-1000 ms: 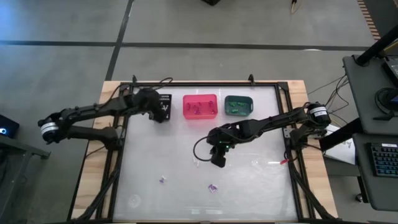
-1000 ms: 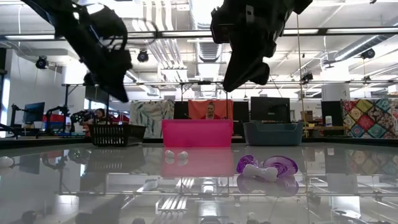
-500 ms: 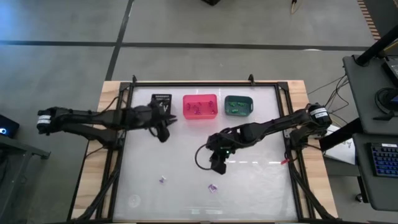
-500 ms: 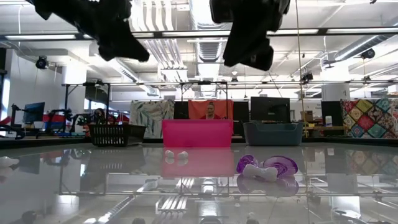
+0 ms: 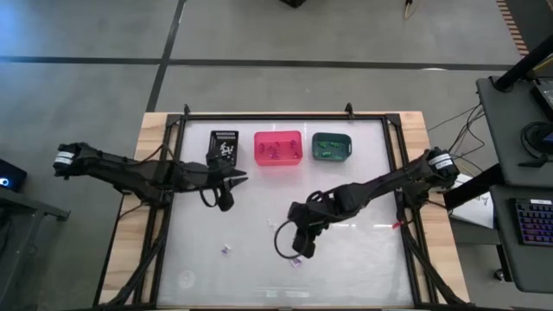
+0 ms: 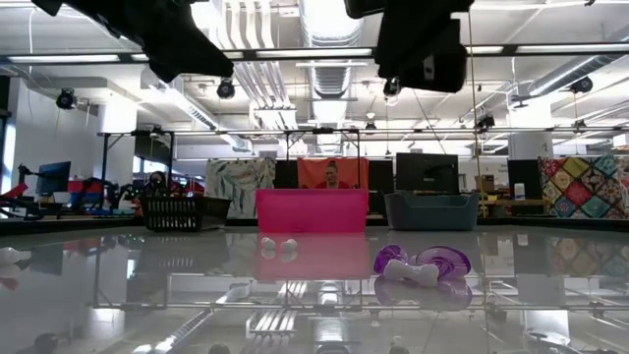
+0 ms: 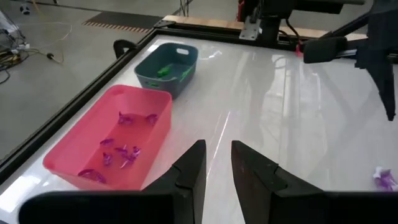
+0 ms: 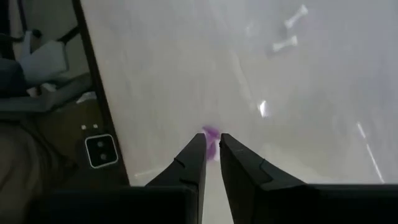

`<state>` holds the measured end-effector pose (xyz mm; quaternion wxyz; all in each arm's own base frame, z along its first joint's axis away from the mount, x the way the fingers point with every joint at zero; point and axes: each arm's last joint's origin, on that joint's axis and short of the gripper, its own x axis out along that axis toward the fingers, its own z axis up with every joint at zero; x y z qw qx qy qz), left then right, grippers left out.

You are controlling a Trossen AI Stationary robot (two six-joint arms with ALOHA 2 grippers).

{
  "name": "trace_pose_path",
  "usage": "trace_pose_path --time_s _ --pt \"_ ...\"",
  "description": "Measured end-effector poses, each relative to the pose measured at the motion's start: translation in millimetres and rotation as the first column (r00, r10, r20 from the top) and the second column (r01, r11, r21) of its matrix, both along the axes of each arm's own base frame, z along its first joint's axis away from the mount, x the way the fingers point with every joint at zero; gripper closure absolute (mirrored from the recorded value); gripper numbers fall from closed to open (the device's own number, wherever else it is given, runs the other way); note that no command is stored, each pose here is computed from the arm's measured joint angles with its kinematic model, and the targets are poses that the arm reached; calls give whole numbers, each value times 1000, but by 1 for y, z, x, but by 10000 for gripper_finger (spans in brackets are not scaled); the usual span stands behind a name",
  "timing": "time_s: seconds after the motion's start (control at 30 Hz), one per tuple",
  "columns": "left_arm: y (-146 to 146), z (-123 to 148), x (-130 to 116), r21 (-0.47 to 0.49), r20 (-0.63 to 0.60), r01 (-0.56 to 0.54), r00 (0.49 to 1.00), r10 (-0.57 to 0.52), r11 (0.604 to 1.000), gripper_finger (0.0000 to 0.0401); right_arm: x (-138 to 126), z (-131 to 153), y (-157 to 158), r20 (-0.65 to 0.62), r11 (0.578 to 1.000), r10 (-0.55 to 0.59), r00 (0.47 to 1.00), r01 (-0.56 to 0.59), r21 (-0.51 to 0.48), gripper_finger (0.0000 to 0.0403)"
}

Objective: Sort Halloween decoration
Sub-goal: Put the purple hat toy into the pink bin

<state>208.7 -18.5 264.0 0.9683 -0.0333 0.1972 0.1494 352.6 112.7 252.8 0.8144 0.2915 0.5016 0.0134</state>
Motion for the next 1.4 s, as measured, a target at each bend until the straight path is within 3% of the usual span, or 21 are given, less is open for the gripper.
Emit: trace_pose_path --time_s 0.33,0.63,1.0,1.23,1.4 --pt "0 -2 3 41 -18 19 1000 -18 999 342 -13 -6 21 -158 988 -124 980 136 67 363" --pt "-1 2 10 137 15 55 998 -57 989 342 -18 -31 46 -318 972 -201 926 228 51 371" --pt "-2 5 14 191 50 68 996 -79 979 342 -14 -37 83 -342 970 -198 919 233 63 374" --pt "-2 4 18 167 69 59 995 -71 984 342 7 -48 96 -292 978 -201 935 208 -8 374" --pt "-3 -1 21 130 58 52 997 -60 990 342 17 -60 98 -323 972 -222 920 183 -147 374"
